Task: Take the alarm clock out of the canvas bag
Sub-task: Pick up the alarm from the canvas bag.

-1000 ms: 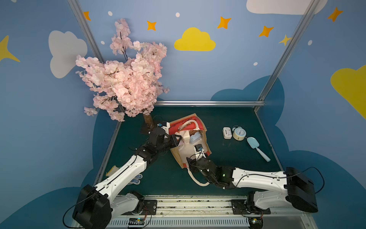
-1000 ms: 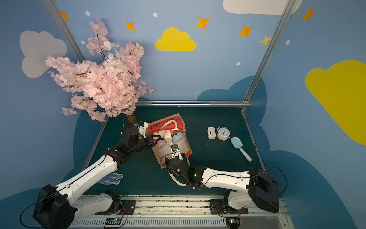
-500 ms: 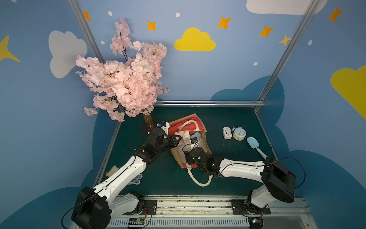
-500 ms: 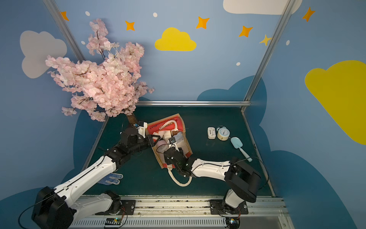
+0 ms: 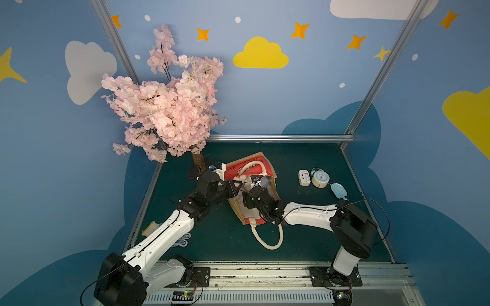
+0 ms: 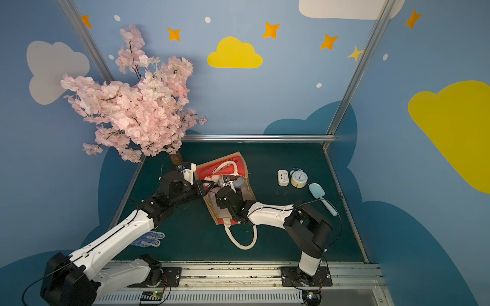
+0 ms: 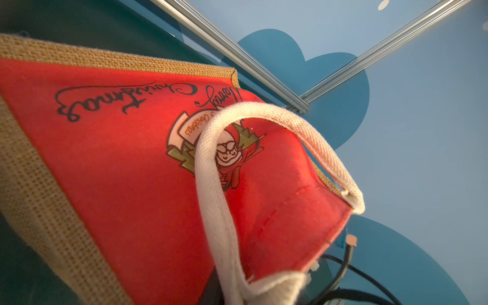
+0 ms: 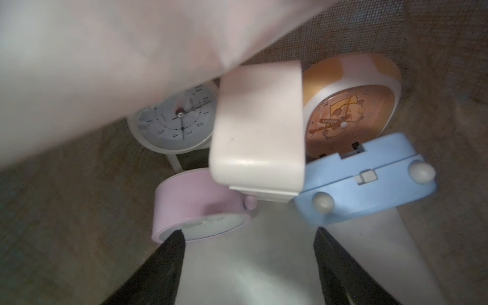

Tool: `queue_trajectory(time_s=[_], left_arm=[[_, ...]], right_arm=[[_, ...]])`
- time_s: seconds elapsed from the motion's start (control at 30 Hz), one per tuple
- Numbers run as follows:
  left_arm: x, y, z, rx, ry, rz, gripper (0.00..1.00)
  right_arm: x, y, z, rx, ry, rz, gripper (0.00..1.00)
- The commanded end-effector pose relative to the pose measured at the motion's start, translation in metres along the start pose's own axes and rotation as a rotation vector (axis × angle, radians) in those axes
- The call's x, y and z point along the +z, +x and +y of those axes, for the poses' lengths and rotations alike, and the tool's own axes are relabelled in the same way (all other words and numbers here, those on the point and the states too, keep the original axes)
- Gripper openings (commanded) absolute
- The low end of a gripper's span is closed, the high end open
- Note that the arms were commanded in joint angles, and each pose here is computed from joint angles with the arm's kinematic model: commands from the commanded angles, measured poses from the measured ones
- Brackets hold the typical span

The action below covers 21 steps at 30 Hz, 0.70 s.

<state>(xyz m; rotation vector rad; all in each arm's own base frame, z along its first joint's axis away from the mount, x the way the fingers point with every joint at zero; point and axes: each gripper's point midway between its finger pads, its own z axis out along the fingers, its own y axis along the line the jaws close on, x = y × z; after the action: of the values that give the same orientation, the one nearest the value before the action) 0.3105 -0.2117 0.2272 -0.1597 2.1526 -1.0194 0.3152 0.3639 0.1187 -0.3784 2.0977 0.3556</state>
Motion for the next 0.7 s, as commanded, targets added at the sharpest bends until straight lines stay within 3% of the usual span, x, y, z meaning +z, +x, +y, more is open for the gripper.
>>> queue_trajectory(time_s=[0.0,0.27,0.67], left_arm=[[-0.006,-0.006,-0.003,0.012,0.010,-0.025,0.22],[-0.003,-0.004,-0.001,0.009,0.007,-0.017,0.22],[-0.004,-0.002,0.000,0.010,0.005,-0.015,0.22]], right_arm=[[0.007,-0.017,0.002,0.008,-0.013,-0.042,0.78],[0.016,-0.030,0.016,-0.020,-0.076,-0.085,0.76],[0.035,-0.036,0.003,-0.015,-0.033,-0.088,0.72]])
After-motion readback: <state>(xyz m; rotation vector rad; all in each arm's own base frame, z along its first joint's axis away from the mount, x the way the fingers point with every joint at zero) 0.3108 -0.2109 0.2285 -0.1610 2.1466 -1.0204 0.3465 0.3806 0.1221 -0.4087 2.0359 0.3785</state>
